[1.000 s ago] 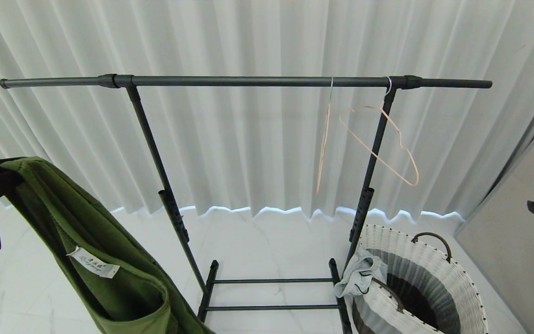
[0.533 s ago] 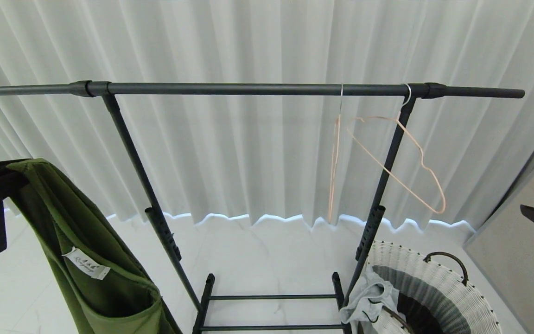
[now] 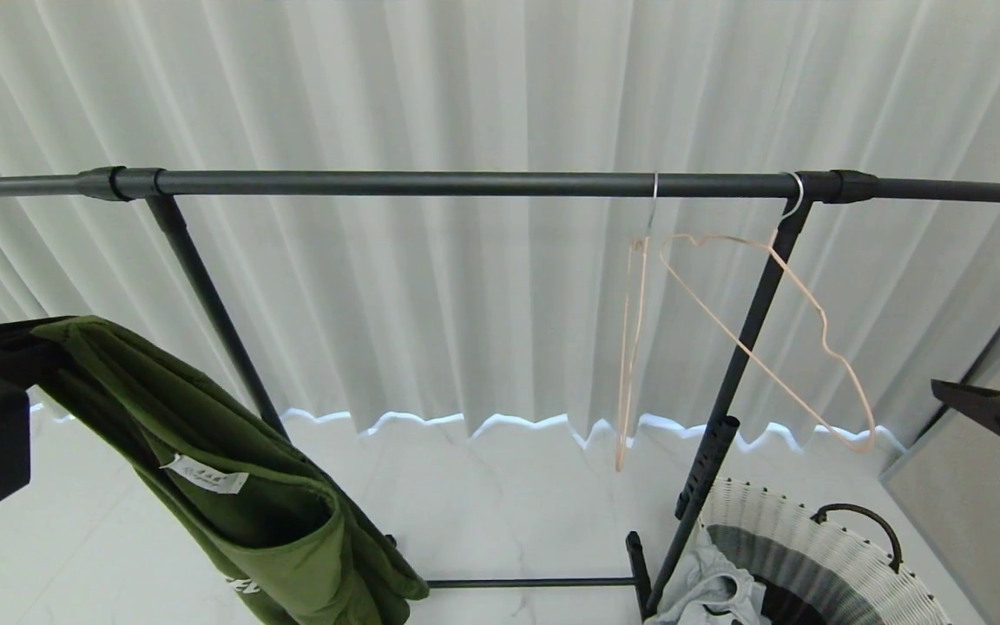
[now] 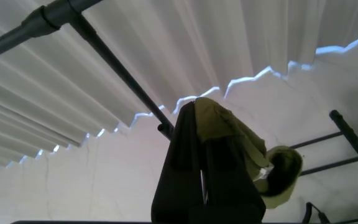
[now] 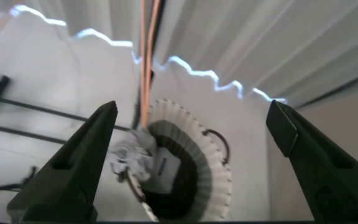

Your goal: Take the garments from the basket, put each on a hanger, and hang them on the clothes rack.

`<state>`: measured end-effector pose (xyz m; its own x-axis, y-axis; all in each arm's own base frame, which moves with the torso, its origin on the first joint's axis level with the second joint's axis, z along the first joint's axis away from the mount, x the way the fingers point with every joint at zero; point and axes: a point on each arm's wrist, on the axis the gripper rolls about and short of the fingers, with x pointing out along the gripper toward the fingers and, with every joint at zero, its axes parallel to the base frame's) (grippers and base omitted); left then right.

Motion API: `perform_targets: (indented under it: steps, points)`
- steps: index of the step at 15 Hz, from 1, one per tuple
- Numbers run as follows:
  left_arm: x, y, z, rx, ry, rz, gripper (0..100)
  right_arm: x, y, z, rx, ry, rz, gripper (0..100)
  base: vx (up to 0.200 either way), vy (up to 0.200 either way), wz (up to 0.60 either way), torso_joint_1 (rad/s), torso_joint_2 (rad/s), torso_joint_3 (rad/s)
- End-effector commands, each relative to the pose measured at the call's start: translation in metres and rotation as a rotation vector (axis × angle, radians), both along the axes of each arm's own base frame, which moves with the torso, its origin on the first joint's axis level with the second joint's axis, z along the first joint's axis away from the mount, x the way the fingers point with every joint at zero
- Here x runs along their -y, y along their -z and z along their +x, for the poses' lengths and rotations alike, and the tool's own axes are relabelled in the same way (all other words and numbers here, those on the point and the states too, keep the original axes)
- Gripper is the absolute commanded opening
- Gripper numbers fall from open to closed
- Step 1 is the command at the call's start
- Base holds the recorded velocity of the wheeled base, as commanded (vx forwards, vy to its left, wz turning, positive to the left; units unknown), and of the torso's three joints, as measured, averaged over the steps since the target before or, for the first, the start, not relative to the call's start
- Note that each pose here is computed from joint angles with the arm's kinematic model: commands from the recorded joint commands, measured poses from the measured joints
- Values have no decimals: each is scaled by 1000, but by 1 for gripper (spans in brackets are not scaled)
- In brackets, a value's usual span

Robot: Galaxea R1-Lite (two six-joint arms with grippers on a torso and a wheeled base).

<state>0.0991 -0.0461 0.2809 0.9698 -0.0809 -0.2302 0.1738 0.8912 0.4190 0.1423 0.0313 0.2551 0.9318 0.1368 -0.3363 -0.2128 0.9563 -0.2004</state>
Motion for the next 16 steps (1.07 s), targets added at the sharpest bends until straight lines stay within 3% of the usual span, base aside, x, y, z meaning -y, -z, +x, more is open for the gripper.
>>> perform_targets:
  steps: [1, 3, 6, 9, 13, 16]
  points:
    - [0, 4, 0, -14, -1, 8, 0, -5, 6, 21, -32, -20, 13, 100, 0, 0, 0, 0, 0, 0]
    - [0, 9, 0, -26, 7, 12, 0, -11, 10, 42, -41, -53, 24, 100, 0, 0, 0, 0, 0, 0]
    - [2, 8, -1, -36, 90, -7, 0, -21, 18, 81, -82, -106, 38, 100, 0, 0, 0, 0, 0, 0]
    - [3, 8, 0, -37, 95, -10, 0, -30, 23, 118, -120, -123, 44, 100, 0, 0, 0, 0, 0, 0]
    - [1, 5, -3, -20, 96, -18, 0, -39, 34, 154, -178, -138, 102, 100, 0, 0, 0, 0, 0, 0]
    - [1, 7, -2, -27, 94, -15, 0, -42, 47, 166, -218, -115, 102, 100, 0, 0, 0, 0, 0, 0]
